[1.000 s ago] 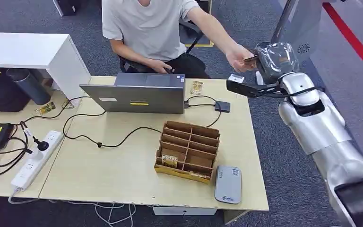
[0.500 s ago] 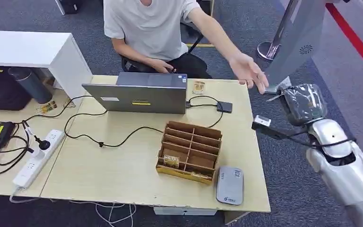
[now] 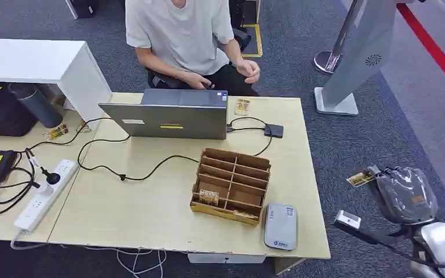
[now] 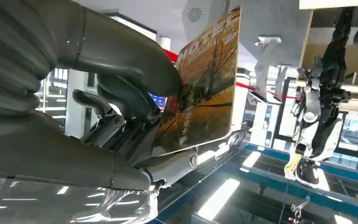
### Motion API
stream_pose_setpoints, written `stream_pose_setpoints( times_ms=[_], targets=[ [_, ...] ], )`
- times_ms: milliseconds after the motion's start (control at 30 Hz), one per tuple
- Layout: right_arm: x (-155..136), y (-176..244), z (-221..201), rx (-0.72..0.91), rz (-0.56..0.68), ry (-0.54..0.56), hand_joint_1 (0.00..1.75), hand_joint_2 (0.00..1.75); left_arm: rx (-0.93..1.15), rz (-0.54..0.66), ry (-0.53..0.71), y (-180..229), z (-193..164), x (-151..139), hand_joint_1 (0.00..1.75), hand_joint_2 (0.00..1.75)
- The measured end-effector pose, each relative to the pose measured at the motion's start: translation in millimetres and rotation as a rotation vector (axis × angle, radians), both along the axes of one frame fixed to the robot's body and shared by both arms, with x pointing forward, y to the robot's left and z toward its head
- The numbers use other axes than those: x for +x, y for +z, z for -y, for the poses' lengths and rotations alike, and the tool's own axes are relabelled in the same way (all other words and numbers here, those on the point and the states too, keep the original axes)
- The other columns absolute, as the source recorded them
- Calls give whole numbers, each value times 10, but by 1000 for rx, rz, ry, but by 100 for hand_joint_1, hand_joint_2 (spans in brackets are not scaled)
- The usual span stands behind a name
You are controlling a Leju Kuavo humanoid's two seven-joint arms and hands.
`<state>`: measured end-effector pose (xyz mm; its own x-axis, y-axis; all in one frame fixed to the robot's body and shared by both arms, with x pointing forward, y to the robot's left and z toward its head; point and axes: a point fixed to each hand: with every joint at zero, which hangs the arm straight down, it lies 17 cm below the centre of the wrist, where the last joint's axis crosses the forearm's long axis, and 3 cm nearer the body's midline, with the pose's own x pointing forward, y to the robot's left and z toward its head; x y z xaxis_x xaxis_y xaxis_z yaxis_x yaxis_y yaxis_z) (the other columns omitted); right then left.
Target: Pass the card to the sensor for recognition and then transmit it.
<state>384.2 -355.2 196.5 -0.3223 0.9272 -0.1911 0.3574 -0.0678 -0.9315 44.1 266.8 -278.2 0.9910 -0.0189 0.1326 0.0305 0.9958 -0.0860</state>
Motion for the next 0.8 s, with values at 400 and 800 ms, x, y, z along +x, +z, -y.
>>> stream_pose_setpoints(
  times_ms=[400, 800],
  targets=[
    [-291, -298, -302, 30, -46, 61, 175, 175, -1, -1, 0, -1, 37, -5, 0, 175],
    [-395, -795, -751, 70, -145, 118, 175, 175, -2, -2, -9, -2, 50, -10, 0, 175]
  ],
)
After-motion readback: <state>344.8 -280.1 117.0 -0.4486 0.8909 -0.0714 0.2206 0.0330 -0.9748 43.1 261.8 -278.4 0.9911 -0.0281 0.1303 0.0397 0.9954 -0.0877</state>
